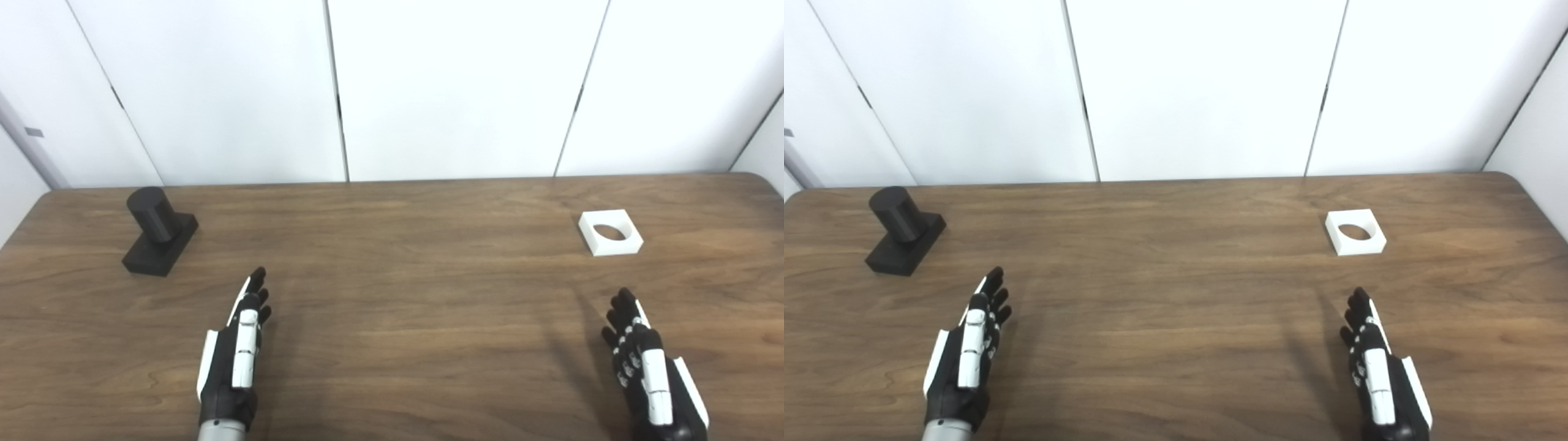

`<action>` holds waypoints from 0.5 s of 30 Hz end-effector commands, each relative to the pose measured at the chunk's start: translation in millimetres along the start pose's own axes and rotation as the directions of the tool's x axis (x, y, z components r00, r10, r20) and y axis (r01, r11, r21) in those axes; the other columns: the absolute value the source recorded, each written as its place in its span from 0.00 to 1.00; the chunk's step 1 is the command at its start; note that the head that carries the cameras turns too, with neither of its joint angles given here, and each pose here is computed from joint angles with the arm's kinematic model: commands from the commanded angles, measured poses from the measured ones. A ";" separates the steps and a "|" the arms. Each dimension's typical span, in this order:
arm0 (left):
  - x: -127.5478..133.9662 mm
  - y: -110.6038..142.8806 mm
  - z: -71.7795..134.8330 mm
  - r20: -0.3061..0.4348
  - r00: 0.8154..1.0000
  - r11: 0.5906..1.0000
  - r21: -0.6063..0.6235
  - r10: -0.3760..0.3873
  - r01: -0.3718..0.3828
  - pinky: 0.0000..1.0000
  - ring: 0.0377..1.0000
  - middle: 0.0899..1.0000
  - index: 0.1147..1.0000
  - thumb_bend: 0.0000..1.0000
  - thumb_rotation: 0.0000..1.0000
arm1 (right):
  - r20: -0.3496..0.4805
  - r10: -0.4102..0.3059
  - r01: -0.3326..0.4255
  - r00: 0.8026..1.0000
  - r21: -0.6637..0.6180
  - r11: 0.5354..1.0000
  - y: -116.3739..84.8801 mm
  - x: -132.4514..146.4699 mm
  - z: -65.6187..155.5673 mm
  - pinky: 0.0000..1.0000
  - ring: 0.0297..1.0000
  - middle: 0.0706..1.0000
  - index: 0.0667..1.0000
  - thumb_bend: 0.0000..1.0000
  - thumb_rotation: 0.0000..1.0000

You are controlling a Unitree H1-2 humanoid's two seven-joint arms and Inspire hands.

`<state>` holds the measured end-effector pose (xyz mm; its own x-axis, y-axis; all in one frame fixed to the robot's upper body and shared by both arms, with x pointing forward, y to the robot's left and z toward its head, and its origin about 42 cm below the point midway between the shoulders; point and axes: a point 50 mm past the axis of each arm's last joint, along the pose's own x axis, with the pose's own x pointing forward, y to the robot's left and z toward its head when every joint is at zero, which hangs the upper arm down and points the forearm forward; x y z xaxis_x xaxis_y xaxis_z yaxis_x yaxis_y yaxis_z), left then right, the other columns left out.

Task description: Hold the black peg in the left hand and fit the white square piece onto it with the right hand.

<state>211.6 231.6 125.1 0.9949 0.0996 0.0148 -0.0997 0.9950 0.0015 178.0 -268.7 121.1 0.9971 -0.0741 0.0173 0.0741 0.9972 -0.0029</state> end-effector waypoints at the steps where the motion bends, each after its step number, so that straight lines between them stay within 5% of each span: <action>1: -42.1 3.1 -16.6 -0.060 0.997 0.999 -0.009 0.037 -0.038 0.99 1.00 1.00 0.96 0.48 1.00 | 0.053 -0.007 0.005 0.999 0.038 0.999 6.5 -3.9 2.9 1.00 1.00 1.00 1.00 0.63 1.00; 15: -47.2 4.6 -17.2 -0.045 0.998 0.999 -0.021 0.046 -0.047 1.00 1.00 1.00 0.99 0.47 1.00 | 0.057 -0.015 0.013 0.998 0.034 0.999 4.7 -2.3 -0.5 1.00 1.00 1.00 1.00 0.62 1.00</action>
<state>211.5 231.9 126.2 0.9937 0.1037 0.0432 -0.1035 0.9946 -0.0079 177.8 -269.6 118.0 0.9966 -0.0766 0.0302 0.0766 0.9971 -0.0016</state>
